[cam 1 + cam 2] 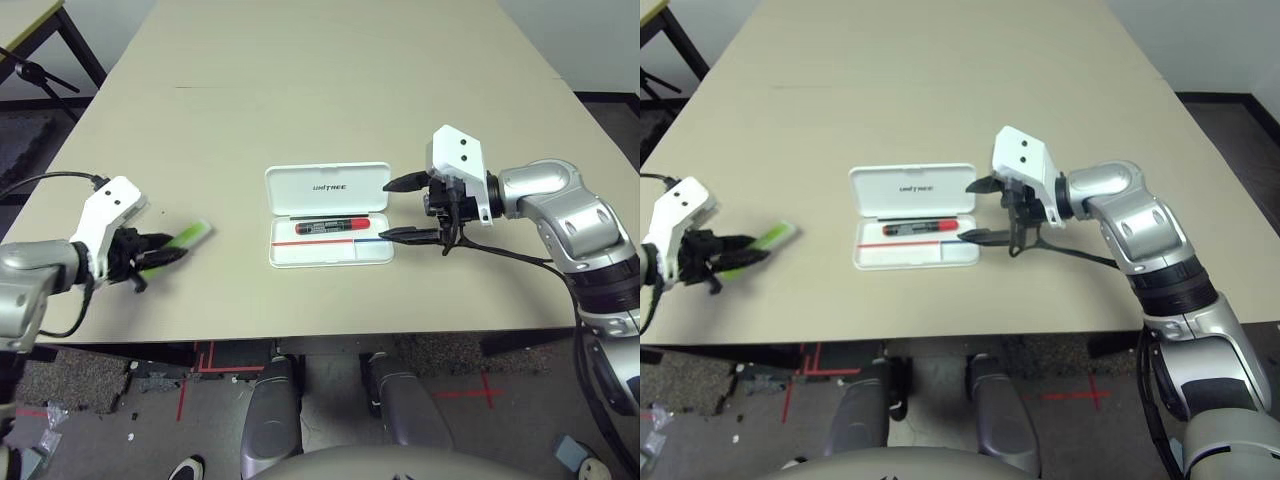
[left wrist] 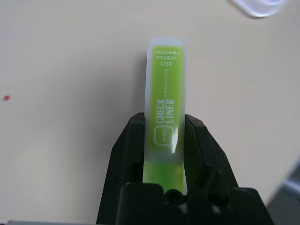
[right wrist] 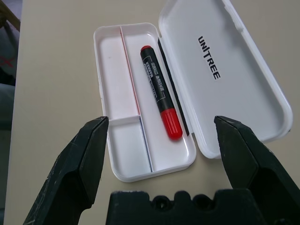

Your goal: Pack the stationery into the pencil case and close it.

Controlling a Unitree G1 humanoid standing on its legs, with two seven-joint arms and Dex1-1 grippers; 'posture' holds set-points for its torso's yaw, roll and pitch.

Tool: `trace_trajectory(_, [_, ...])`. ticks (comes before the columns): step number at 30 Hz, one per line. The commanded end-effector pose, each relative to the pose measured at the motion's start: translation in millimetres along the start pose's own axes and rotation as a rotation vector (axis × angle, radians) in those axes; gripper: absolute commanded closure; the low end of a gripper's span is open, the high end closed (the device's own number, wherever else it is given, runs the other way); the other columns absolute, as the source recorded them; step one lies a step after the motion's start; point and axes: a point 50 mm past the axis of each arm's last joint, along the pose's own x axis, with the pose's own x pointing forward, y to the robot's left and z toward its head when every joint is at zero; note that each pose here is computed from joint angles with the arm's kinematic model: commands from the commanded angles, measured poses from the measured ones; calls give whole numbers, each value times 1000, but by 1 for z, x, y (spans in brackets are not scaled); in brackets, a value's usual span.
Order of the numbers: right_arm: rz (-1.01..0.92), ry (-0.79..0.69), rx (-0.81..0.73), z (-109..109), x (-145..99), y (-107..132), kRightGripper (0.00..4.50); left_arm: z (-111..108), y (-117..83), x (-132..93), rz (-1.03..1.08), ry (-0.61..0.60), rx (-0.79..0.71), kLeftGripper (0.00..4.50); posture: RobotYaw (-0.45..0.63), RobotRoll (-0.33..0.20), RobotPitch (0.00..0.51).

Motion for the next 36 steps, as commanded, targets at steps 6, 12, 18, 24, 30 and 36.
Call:
trace_trajectory(6, [101, 44, 44, -6, -6, 11, 0, 46, -19, 6, -97, -17, 186, 3410, -61, 0, 161])
trace_trajectory(12, [132, 131, 67, -17, -15, 17, 0, 73, -35, 27, -187, -42, 316, 3410, -72, 0, 158])
trace_trajectory(18, [132, 169, 79, -24, -19, 19, 0, 92, -46, 54, -235, -71, 396, 3410, -90, 0, 153])
trace_trajectory(24, [120, 176, 85, -27, -21, 20, 0, 108, -62, 72, -325, -112, 454, 3410, -101, 0, 153])
trace_trajectory(30, [111, 178, 86, -27, -20, 20, 0, 118, -68, 94, -343, -129, 478, 3410, -112, 0, 156])
trace_trajectory(36, [99, 177, 85, -28, -20, 21, 0, 118, -72, 115, -342, -110, 488, 3410, -122, 0, 161])
